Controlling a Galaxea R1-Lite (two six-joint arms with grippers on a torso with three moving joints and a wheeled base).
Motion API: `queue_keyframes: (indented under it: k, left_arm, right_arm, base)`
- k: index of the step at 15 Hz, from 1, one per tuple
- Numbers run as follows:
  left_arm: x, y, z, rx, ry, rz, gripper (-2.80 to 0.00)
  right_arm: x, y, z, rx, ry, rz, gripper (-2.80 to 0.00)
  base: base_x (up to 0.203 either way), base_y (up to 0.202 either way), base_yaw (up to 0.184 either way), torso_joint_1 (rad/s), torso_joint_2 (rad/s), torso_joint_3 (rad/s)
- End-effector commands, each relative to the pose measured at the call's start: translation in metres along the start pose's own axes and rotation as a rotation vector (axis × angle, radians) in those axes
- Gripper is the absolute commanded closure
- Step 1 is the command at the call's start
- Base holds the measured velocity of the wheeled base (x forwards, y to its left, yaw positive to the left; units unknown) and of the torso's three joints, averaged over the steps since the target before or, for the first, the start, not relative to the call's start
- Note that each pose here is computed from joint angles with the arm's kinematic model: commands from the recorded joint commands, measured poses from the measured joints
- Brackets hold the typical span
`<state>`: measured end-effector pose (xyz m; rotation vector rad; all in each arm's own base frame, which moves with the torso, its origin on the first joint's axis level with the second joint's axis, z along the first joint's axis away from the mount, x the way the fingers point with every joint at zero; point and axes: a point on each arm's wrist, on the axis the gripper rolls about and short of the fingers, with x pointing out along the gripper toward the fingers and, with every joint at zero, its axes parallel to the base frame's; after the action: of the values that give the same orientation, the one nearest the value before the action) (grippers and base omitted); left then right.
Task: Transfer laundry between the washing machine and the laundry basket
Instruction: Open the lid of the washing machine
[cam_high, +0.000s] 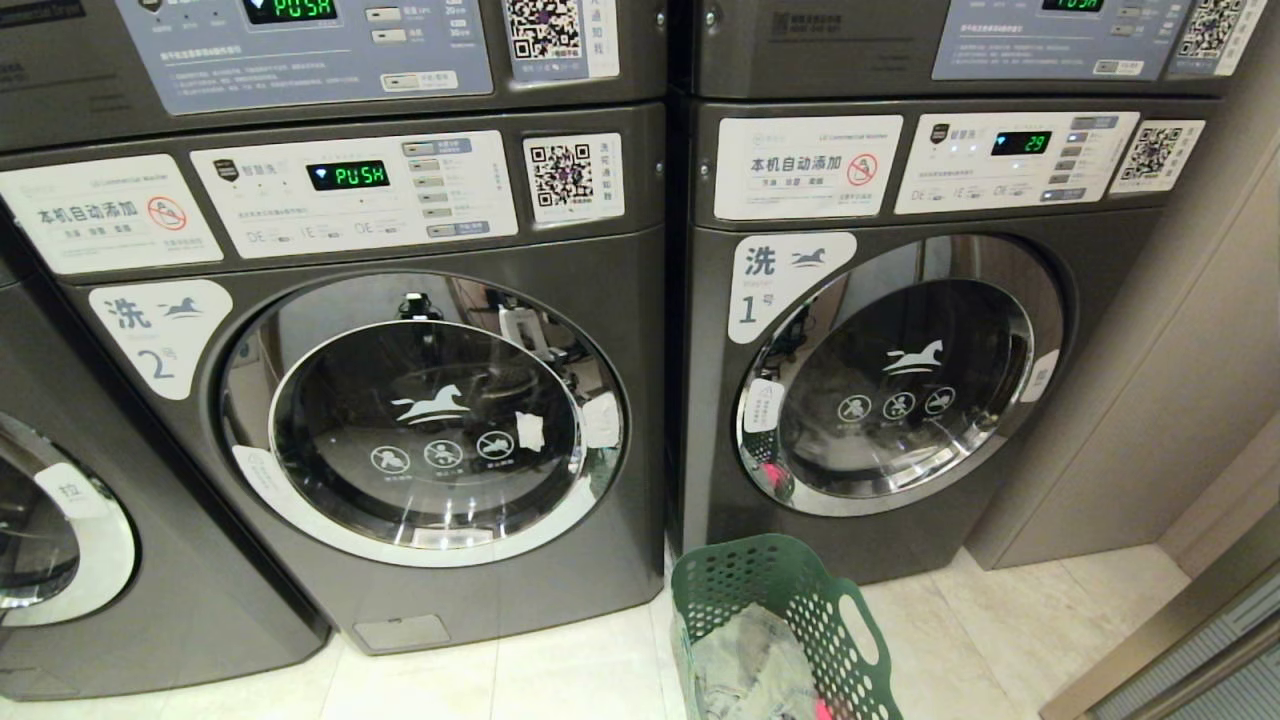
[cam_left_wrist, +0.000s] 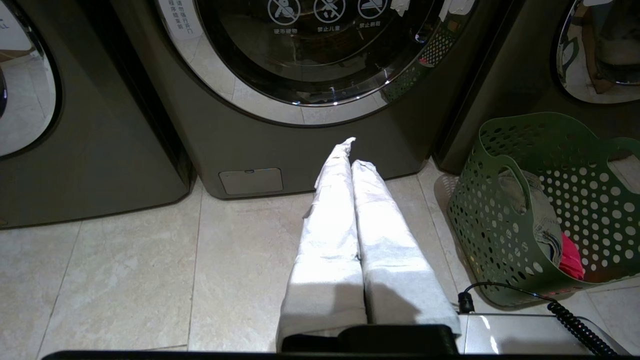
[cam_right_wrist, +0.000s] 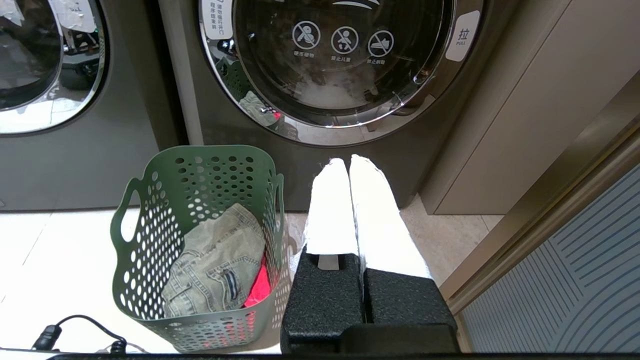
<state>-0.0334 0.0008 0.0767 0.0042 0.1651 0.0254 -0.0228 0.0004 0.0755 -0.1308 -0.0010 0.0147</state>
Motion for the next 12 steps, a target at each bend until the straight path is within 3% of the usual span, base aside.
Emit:
queue_keyframes:
  k: [1,12]
  left_arm:
    - [0.0001,0.0,0.0,-0.001,0.003,0.002,0.0]
    - [0.0001,0.0,-0.0002,-0.003,0.004,0.002,0.0]
  right_arm:
    - [0.0001,0.0,0.0,-0.001,0.001,0.001,0.0]
    - [0.0001,0.0,0.0001,-0.006,0.001,0.002,0.0]
  base:
    - [0.0,0.0,0.0,0.0,0.0,0.0]
    - [0.0,0.0,0.0,0.0,0.0,0.0]
